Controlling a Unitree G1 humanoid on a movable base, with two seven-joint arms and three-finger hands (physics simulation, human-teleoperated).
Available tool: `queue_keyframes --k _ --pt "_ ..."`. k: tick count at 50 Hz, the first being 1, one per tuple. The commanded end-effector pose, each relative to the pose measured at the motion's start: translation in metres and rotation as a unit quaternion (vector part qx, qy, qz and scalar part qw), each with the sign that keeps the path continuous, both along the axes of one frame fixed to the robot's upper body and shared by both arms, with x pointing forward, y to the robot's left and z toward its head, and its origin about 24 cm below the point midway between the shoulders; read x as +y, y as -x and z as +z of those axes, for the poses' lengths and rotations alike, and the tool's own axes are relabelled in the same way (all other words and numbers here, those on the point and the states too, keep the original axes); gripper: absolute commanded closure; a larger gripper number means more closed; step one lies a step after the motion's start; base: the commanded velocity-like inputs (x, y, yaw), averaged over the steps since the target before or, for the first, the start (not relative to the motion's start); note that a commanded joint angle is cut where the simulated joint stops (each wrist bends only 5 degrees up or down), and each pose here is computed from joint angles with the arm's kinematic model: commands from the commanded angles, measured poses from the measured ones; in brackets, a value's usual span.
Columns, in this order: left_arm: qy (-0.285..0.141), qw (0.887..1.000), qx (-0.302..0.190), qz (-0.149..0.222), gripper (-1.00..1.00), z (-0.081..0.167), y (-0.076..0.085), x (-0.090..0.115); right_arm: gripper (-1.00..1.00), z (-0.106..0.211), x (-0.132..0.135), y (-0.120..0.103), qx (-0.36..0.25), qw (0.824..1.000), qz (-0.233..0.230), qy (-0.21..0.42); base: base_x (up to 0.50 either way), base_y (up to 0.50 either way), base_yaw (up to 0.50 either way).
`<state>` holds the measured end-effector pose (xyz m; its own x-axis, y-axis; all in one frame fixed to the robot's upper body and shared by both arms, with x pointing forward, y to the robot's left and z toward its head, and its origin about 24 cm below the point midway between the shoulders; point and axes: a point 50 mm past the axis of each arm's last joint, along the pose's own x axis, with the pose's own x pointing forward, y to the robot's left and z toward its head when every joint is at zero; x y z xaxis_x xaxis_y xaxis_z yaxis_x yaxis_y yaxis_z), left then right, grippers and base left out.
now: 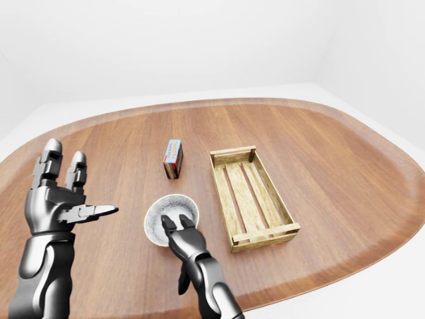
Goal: Pick up the bowl on the left and put it in the tray.
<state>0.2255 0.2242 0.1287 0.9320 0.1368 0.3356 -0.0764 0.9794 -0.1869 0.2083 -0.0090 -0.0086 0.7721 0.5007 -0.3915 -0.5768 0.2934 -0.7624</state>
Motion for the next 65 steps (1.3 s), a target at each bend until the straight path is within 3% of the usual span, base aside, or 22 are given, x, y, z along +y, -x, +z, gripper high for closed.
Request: queue_keyframes --k 1,65 --pt "-0.003 0.999 0.044 -0.012 -1.00 -0.020 -0.002 -0.013 -1.00 -0.003 -0.004 -0.001 0.016 1.000 0.007 0.016 0.00 0.00 0.00" --pt "-0.002 0.999 0.037 -0.009 -1.00 -0.017 0.000 -0.011 -1.00 -0.006 -0.001 -0.023 0.029 0.999 0.002 0.039 0.00 0.00 0.00"
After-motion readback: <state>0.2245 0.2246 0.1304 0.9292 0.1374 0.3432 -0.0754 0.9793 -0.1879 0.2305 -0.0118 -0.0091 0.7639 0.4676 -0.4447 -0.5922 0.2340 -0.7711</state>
